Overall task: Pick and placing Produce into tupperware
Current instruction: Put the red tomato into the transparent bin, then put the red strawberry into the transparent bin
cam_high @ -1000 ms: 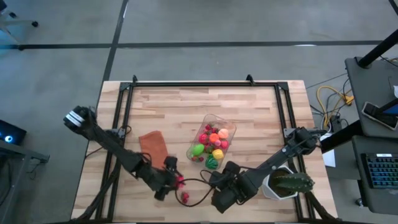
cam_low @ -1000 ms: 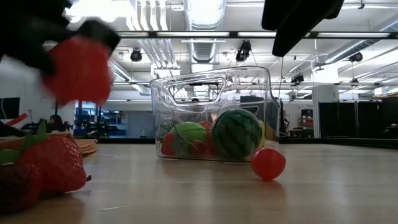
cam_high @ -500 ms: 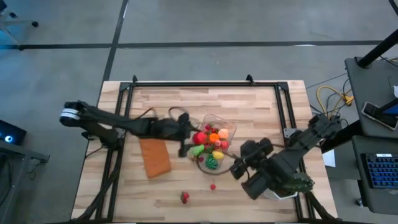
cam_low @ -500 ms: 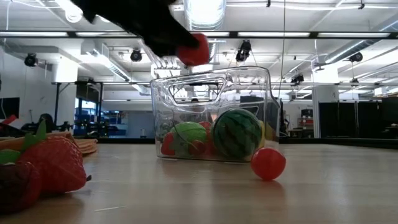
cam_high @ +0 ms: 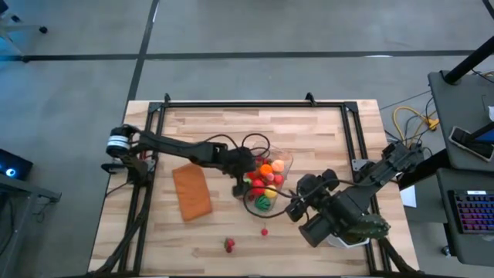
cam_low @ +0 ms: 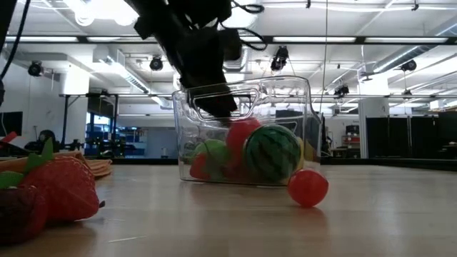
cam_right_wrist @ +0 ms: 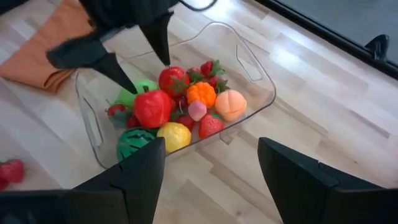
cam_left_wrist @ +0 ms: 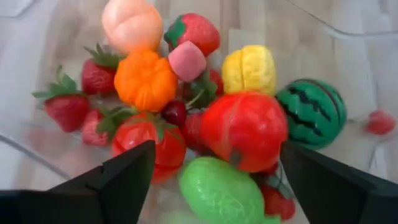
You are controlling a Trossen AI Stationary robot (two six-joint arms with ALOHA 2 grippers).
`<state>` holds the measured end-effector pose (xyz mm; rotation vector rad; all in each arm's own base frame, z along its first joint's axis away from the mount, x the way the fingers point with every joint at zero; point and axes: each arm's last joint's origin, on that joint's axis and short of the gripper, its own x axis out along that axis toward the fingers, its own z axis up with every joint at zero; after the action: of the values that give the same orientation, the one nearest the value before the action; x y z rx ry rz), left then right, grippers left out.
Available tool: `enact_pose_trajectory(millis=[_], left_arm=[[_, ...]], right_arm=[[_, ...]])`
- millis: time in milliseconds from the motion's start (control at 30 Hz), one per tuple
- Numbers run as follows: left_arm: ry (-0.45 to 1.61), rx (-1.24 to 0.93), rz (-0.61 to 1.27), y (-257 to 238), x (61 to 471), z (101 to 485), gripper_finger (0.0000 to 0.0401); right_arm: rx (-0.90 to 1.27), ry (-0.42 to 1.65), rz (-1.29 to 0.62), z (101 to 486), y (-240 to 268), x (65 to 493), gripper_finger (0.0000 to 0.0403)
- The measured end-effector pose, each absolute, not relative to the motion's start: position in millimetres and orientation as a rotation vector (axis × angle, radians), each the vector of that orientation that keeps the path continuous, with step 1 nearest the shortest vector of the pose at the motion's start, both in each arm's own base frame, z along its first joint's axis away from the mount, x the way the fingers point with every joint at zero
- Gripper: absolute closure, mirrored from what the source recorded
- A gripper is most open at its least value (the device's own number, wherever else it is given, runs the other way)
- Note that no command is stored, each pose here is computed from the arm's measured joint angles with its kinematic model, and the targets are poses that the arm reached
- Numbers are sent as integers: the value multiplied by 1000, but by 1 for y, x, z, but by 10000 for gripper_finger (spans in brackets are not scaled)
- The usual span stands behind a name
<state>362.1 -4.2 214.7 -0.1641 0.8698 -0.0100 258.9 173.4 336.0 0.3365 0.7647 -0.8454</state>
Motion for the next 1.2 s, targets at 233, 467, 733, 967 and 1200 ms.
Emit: enact_pose_trajectory(millis=[233, 467, 733, 967, 1200], left_arm=[[771, -123, -82, -20, 331, 268, 52], [779, -67, -247, -67, 261, 285, 51], [749, -345, -364, -123, 226, 234, 51], [760, -310, -435, -150, 224, 204, 51], [741, -217, -489, -183, 231, 200, 51]], right_arm=[[324, 785, -837, 335, 173, 258, 154], [322, 815, -820, 335, 176, 257, 154], [334, 831, -832, 333, 173, 259, 154], [353, 905, -837, 326, 172, 258, 154], [390, 994, -864, 313, 172, 255, 154]])
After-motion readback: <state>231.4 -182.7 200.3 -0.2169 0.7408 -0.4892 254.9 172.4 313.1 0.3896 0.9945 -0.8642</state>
